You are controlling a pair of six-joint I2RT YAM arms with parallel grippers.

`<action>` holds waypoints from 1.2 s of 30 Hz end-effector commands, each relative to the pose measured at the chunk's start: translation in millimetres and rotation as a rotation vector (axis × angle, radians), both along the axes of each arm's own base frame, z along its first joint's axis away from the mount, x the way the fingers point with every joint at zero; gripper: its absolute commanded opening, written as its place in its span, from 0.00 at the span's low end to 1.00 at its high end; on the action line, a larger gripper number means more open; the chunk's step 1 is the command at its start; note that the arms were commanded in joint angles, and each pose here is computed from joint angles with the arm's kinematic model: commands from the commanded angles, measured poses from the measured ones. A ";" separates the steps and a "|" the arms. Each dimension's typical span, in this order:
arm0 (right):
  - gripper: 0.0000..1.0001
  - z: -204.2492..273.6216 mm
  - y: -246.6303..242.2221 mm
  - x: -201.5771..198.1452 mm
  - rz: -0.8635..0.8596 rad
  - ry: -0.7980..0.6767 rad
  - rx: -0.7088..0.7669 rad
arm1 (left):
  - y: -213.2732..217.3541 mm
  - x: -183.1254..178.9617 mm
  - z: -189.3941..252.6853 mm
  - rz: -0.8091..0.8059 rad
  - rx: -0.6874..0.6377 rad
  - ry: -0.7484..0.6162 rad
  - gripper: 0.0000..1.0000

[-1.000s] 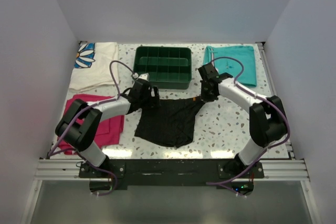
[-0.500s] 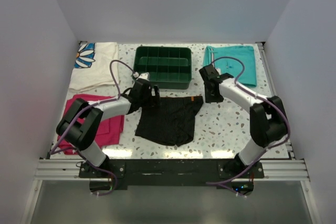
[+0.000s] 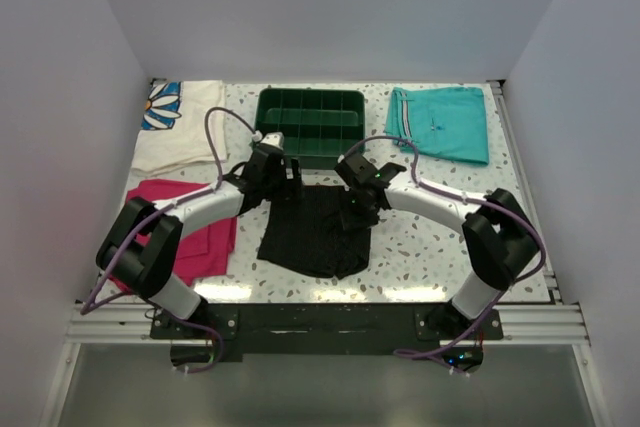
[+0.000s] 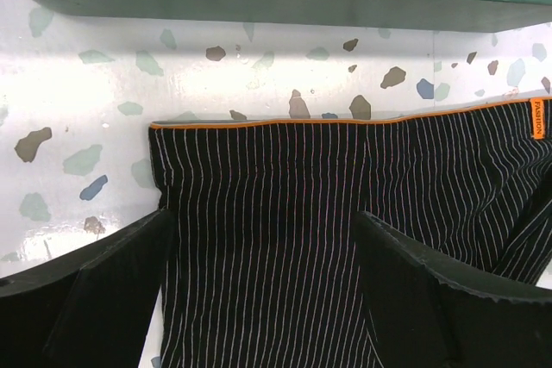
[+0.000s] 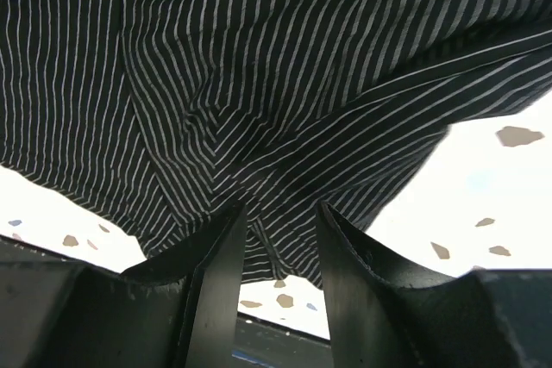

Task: Roll the underwear
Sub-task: Flatten out the underwear at the center of the board.

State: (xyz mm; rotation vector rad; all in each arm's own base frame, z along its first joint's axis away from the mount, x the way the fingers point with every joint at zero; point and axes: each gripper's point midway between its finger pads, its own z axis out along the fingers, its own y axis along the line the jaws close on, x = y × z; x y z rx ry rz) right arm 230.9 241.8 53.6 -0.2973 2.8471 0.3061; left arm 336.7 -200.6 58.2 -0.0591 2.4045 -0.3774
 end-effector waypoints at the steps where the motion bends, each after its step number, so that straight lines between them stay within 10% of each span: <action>1: 0.42 3.5 13.9 -1.9 -0.017 0.014 0.042 | 4.3 8.7 29.0 0.006 0.000 -0.067 0.91; 12: 0.42 -19.0 13.3 5.6 -0.054 0.025 -0.066 | 8.5 -2.0 37.8 0.015 -0.027 -0.078 0.92; 23: 0.23 -0.6 -0.9 9.7 -0.096 -0.058 -0.081 | 6.7 -2.9 40.4 0.010 -0.042 -0.086 0.92; 27: 0.00 4.3 -7.2 4.0 -0.100 -0.069 -0.072 | 5.2 -2.8 36.4 0.002 -0.041 -0.077 0.92; 36: 0.00 2.7 -41.4 -15.2 -0.120 -0.050 -0.182 | 5.4 -4.1 32.9 -0.008 -0.034 -0.071 0.92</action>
